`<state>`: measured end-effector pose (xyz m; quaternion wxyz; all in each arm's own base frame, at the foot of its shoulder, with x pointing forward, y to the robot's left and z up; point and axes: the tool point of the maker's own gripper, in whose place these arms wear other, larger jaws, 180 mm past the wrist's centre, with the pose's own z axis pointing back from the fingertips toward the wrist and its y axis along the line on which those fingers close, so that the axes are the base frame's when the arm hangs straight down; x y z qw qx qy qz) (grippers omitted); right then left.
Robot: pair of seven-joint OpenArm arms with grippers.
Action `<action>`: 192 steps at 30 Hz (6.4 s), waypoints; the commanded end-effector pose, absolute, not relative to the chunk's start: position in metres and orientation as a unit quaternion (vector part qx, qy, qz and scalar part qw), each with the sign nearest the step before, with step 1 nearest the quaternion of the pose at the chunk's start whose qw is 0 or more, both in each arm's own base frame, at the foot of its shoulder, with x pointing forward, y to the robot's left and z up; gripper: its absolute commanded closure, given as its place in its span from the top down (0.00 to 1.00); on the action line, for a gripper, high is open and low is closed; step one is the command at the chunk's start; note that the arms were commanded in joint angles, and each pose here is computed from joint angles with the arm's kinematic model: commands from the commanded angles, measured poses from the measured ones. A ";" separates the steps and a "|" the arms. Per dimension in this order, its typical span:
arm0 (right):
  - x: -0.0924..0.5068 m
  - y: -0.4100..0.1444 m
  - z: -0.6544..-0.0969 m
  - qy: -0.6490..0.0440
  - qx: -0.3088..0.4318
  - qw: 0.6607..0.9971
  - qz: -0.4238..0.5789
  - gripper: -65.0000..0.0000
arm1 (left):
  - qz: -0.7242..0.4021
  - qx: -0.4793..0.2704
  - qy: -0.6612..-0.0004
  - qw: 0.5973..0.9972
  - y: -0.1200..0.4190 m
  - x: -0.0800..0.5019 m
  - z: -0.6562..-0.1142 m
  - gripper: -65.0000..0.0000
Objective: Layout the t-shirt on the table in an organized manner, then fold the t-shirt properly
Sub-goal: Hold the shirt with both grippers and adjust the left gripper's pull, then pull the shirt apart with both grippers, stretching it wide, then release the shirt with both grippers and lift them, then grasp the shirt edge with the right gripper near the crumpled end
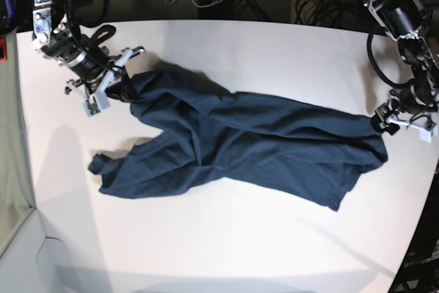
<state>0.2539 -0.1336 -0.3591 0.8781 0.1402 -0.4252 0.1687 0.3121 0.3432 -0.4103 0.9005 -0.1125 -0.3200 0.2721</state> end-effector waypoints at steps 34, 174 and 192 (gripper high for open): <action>0.257 -0.136 -0.349 -0.443 0.141 0.869 0.172 0.00 | 0.194 -0.051 -0.348 0.916 0.336 0.352 -0.421 0.50; 0.267 -0.195 -0.304 -0.441 0.044 0.865 0.233 0.59 | 0.142 0.017 -0.347 0.927 0.364 0.394 -0.411 0.41; 0.344 -0.124 -0.331 -0.414 0.144 0.863 0.253 0.59 | 0.122 0.003 -0.341 0.932 0.329 0.386 -0.414 0.41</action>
